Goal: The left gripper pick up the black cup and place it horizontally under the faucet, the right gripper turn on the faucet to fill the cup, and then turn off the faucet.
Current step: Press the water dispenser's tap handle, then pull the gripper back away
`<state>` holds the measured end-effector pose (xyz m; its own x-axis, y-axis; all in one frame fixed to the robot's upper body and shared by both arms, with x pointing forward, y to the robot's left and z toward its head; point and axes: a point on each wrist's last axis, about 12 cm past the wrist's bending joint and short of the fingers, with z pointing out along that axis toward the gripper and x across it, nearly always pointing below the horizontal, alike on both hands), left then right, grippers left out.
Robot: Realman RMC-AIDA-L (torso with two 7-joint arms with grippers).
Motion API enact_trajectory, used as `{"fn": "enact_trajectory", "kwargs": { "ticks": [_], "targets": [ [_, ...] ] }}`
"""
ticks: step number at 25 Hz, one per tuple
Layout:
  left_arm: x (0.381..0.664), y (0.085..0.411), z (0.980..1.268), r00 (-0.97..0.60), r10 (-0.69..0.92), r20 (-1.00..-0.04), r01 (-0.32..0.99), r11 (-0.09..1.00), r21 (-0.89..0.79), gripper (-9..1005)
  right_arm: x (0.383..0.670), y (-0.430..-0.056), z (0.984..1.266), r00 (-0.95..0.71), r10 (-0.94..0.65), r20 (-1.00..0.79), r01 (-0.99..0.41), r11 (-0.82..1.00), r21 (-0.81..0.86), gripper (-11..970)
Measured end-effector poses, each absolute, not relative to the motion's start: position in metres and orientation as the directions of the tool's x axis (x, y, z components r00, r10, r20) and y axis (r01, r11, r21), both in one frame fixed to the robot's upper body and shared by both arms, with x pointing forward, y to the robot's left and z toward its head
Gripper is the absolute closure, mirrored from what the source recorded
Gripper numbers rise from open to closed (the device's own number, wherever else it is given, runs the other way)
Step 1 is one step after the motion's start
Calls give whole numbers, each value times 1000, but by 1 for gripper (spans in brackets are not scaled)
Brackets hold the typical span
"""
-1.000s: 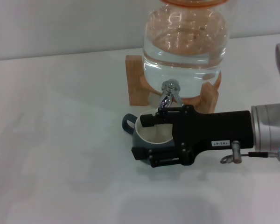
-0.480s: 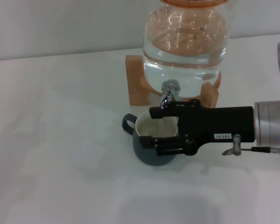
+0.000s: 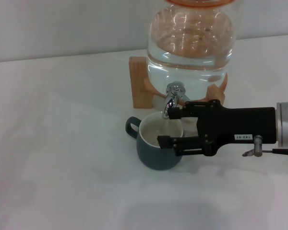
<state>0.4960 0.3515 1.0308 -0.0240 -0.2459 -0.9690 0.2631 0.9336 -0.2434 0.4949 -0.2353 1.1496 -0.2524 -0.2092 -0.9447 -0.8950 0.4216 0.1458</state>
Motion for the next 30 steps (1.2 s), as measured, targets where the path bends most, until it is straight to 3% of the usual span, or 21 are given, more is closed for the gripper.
{"fn": "enact_trajectory", "kwargs": {
  "ticks": [30],
  "targets": [
    [496,348,1030,-29,-251,-968,270,930,-249,572,499,-246,1146,-249,-203,-947,-884,448,136,192]
  ]
}}
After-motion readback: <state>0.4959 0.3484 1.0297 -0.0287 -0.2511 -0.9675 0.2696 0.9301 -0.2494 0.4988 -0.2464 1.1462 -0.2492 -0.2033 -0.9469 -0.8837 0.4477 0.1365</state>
